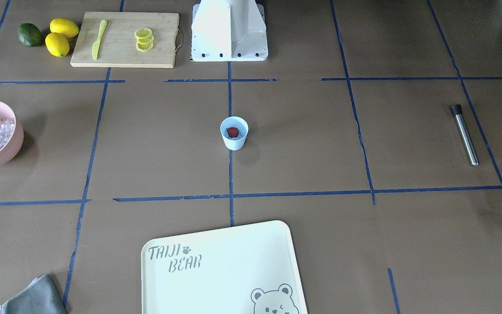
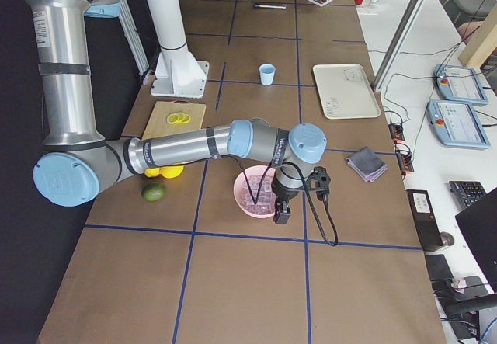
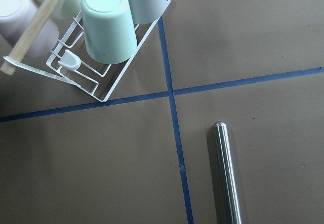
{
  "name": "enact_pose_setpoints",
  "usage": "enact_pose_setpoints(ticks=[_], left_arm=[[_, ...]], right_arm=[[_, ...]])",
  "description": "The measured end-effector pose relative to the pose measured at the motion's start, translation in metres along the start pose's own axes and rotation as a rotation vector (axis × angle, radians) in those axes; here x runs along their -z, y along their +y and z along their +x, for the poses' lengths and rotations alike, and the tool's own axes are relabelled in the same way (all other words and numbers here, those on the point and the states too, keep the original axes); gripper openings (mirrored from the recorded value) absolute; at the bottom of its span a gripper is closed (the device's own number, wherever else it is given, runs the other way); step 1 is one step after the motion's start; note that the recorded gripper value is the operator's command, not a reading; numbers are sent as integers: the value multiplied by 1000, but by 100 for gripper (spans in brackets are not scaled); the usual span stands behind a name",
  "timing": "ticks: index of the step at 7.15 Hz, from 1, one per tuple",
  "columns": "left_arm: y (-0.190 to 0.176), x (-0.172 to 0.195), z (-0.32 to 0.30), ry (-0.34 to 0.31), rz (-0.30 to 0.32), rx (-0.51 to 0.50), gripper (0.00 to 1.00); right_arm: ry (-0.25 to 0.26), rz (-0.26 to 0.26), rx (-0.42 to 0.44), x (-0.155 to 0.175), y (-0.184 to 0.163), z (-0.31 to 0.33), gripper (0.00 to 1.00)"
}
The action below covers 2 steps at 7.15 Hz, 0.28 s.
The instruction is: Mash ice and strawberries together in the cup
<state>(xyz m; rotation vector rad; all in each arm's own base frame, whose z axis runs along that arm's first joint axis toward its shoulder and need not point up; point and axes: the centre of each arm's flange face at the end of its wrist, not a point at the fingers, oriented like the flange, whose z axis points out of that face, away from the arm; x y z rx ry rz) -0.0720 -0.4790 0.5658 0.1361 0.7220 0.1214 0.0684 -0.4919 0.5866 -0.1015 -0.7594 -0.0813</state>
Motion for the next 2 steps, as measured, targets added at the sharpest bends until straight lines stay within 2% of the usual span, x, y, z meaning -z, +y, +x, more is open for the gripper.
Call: enact_pose_setpoints(ticks=[2], left_arm=[[-1,-5,5,6,-11,-9,100]], right_arm=[[-1,1,1,0,0,-1,100]])
